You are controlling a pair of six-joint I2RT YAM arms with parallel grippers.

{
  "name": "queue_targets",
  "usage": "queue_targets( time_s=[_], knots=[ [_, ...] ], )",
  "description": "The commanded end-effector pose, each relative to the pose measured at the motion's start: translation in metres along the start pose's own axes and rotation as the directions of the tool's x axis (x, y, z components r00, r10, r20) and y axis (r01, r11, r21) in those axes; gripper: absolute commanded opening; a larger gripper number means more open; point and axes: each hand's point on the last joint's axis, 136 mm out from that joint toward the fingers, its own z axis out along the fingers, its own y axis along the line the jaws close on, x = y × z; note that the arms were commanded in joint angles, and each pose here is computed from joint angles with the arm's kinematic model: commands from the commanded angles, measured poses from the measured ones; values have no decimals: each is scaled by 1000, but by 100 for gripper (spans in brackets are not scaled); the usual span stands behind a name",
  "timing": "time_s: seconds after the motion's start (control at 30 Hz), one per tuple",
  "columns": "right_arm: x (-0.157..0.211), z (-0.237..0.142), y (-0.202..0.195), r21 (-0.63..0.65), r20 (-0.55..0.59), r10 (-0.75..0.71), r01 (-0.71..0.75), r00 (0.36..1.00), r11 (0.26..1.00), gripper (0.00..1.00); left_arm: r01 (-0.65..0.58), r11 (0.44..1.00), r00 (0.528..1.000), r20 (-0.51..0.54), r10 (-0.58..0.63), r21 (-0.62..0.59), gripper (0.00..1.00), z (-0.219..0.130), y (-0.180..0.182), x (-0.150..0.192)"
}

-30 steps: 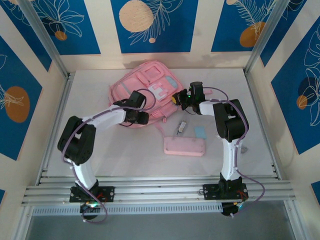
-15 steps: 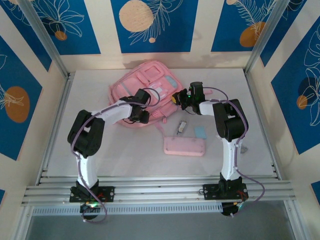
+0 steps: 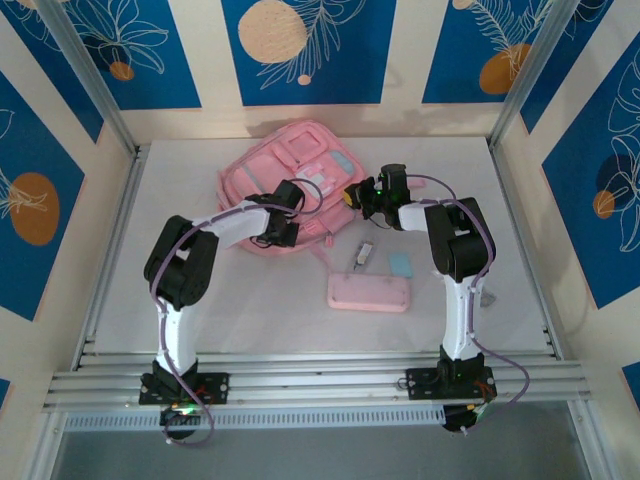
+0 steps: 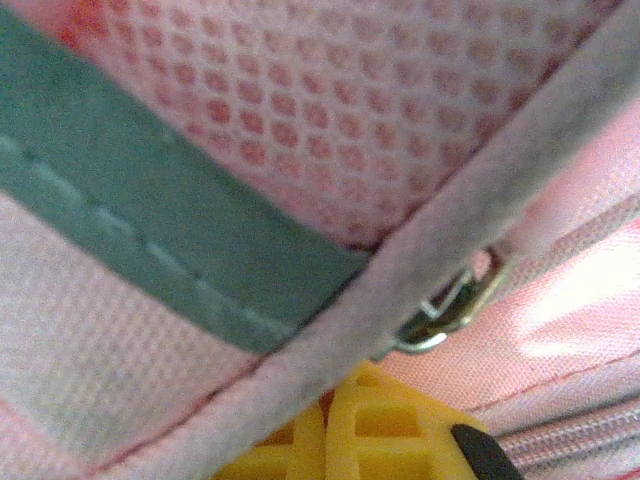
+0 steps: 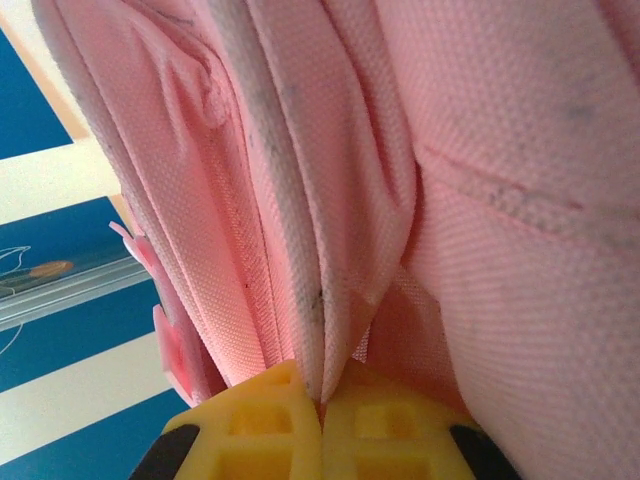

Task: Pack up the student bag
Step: Unzip the student bag at the top-center of the table.

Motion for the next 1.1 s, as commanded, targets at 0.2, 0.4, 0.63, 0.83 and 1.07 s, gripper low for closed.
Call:
queue_targets(
  time_s=[0.2, 0.4, 0.63, 0.83, 1.07],
  knots=[
    [-4, -6, -10, 21, -18, 4, -3, 1000, 1000, 0, -35, 997, 995, -86, 41, 73, 0, -24, 26, 28],
    [-12, -9, -8, 20, -10, -32, 32, 999, 999, 0, -73, 993, 988, -127, 85, 91, 0, -44, 55, 35],
    [-22, -13, 1, 43, 5, -93, 92, 996, 995, 0, -116, 977, 974, -172, 147, 179, 0, -57, 50, 51],
    [-23, -15, 11, 55, 14, -142, 141, 990, 988, 0, -105, 973, 965, -214, 150, 207, 0, -71, 53, 53],
    [-35, -12, 19, 57, 24, -188, 186, 982, 981, 0, -54, 998, 980, -194, 47, -27, 0, -64, 117, 45]
  ],
)
